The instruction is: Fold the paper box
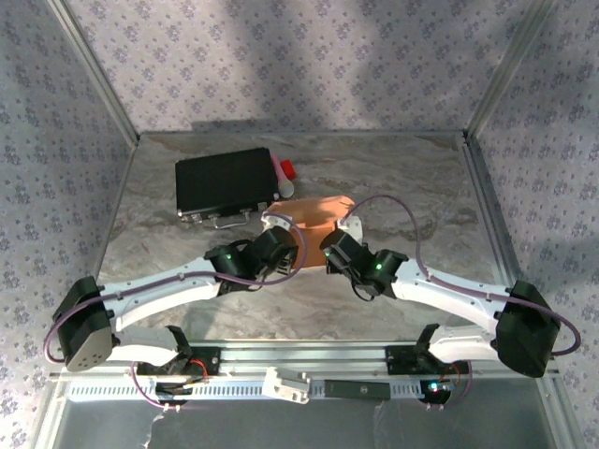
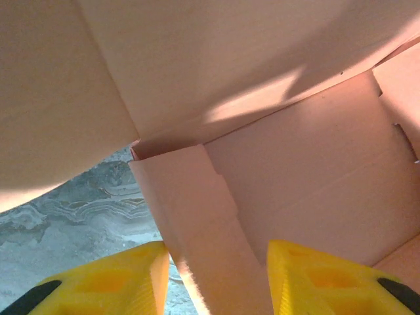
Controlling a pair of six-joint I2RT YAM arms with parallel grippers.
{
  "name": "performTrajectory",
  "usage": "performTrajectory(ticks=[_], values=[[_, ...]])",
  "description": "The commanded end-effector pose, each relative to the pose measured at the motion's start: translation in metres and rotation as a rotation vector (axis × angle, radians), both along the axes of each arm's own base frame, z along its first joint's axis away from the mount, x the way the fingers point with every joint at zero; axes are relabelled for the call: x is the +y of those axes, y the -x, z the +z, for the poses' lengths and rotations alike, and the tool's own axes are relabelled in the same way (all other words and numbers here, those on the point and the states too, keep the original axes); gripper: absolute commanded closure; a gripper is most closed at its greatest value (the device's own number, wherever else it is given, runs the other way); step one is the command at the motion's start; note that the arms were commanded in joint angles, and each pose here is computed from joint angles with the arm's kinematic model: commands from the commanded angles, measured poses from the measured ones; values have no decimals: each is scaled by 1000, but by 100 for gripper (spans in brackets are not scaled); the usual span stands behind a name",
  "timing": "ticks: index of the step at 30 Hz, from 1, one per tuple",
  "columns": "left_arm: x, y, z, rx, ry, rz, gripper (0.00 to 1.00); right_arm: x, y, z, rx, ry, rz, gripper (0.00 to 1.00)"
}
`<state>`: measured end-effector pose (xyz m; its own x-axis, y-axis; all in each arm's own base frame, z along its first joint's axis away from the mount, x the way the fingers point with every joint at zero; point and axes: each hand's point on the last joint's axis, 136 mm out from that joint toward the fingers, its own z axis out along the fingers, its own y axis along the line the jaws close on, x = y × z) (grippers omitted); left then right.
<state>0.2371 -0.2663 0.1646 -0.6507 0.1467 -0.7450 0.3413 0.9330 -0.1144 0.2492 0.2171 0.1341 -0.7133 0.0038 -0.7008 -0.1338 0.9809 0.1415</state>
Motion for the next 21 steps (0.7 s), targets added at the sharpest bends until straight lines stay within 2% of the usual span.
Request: performTrajectory(ticks=[1,7,21], values=[[8,5,21,-7,105,60,57,3,-2,11,-9,-33,-14,100],[23,13,17,10,142,87,56,8,-4,7,25,-57,-10,100],[15,3,-1,50,397,38,63,21,-1,9,83,-161,30,100]])
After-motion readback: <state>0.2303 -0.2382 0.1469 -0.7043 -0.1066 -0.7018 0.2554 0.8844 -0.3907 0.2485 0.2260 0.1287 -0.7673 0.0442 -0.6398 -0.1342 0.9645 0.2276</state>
